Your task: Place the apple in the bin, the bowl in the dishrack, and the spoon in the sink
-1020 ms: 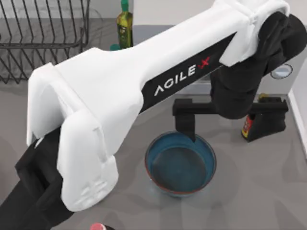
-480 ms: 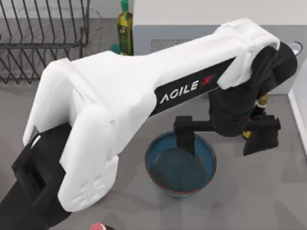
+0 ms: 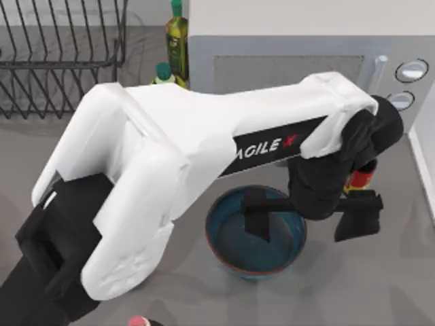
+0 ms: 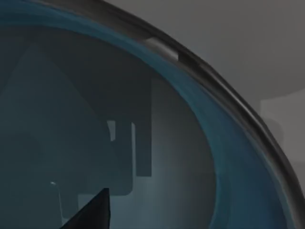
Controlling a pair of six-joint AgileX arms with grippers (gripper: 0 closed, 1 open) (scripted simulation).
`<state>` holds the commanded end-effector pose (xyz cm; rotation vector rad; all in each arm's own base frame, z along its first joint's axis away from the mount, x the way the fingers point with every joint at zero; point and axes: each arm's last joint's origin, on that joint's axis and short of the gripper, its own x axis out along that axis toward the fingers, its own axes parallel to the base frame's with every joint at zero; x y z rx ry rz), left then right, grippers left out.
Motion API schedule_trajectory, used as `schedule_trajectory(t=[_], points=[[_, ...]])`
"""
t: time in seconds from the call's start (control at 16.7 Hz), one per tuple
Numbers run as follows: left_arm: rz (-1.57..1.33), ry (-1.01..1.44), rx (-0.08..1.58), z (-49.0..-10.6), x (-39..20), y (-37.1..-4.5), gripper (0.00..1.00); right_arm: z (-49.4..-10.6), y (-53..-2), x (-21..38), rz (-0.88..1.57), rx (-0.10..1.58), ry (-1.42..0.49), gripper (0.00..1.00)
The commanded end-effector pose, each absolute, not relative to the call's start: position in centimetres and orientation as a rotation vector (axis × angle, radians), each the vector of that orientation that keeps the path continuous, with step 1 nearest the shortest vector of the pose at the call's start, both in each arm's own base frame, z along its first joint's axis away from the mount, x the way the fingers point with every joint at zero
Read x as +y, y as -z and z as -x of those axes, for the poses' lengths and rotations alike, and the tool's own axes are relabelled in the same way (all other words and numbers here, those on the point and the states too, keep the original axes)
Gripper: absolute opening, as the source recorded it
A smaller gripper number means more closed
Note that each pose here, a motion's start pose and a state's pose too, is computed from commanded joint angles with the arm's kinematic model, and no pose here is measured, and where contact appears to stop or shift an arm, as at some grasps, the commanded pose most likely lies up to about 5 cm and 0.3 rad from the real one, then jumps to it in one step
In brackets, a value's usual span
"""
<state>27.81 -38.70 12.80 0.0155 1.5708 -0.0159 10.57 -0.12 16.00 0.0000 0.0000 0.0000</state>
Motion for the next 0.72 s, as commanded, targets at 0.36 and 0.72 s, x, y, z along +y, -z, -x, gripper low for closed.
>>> schedule_trajectory(t=[0.36, 0.72], points=[[-0.015, 0.016, 1.571, -27.81, -38.7, -12.8, 0.62, -10.57, -16.0, -0.12, 0.0, 0.0, 0.0, 1.0], [-0.015, 0.016, 1.571, -27.81, -38.7, -12.8, 0.17, -10.57, -16.0, -0.12, 0.0, 0.0, 0.0, 1.0]])
